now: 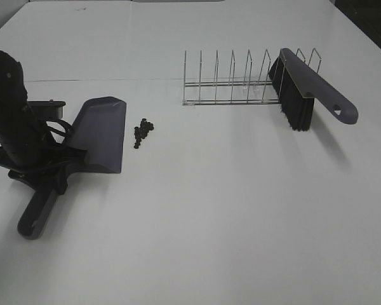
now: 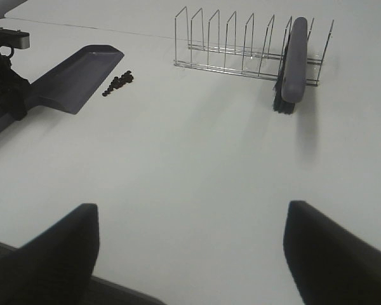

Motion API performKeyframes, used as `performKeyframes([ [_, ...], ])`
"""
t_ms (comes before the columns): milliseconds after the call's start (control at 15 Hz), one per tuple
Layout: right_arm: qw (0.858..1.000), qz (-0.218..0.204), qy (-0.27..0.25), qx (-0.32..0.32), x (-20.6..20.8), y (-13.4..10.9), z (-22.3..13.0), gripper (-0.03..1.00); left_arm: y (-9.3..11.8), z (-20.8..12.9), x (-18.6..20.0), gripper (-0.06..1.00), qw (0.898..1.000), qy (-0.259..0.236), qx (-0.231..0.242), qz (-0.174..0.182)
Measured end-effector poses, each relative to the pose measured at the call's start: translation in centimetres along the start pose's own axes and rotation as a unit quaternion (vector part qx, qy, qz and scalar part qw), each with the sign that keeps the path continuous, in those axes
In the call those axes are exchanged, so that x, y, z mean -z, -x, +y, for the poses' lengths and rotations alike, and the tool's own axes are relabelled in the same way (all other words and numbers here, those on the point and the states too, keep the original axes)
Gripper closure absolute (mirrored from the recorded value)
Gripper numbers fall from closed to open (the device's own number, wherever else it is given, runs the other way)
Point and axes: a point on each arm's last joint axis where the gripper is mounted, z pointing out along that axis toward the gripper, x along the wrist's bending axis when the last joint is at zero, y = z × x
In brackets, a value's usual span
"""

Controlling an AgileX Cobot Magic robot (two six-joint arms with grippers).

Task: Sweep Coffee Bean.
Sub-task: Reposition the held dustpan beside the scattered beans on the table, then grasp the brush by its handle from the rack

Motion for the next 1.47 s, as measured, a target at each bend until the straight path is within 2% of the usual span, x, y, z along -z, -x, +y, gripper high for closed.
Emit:
performKeyframes([
  [200, 1.0, 0.0, 0.0, 0.0, 0.0, 0.0, 0.0, 0.29, 0.0, 0.0, 0.2, 0.63, 1.0, 0.003, 0.015, -0.001],
  [400, 1.0, 0.0, 0.0, 0.0, 0.0, 0.0, 0.0, 0.29, 0.1, 0.1, 2.5, 0.63, 0.999, 0.032, 0.012, -0.003],
  [533, 1.0, 0.011, 0.003, -0.006, 0.0, -0.2, 0.1, 0.29, 0.3, 0.1, 4.3, 0.63, 0.998, 0.057, 0.012, -0.009],
  [733, 0.999, 0.03, 0.009, -0.017, 0.0, -0.5, 0.2, 0.29, 0.3, 0.1, 4.9, 0.63, 0.998, 0.066, 0.011, -0.01],
  [867, 0.999, 0.026, 0.013, -0.028, -0.1, -0.4, 0.4, 0.29, 0.3, 0.1, 4.9, 0.63, 0.998, 0.066, 0.011, -0.01],
  [1067, 0.998, -0.004, 0.006, -0.057, -1.3, 0.6, 2.0, 0.3, 0.3, 0.3, 4.9, 0.63, 0.997, 0.073, 0.011, -0.011],
  [1133, 0.997, -0.023, 0.031, -0.07, -3.7, 1.7, 4.6, 0.31, 0.4, 0.3, 4.9, 0.63, 0.997, 0.077, 0.011, -0.012],
  [1200, 0.996, -0.03, 0.022, -0.078, -5.3, 2.4, 5.5, 0.31, 0.4, 0.3, 4.9, 0.63, 0.997, 0.078, 0.011, -0.012],
  [1333, 0.996, -0.04, -0.01, -0.08, -8.7, 3.5, 7.1, 0.31, 0.4, 0.3, 4.9, 0.63, 0.997, 0.078, 0.011, -0.012],
  [1467, 0.994, -0.042, -0.064, -0.072, -12.7, 4.7, 9.2, 0.31, 0.4, 0.3, 4.9, 0.63, 0.997, 0.078, 0.007, -0.012],
])
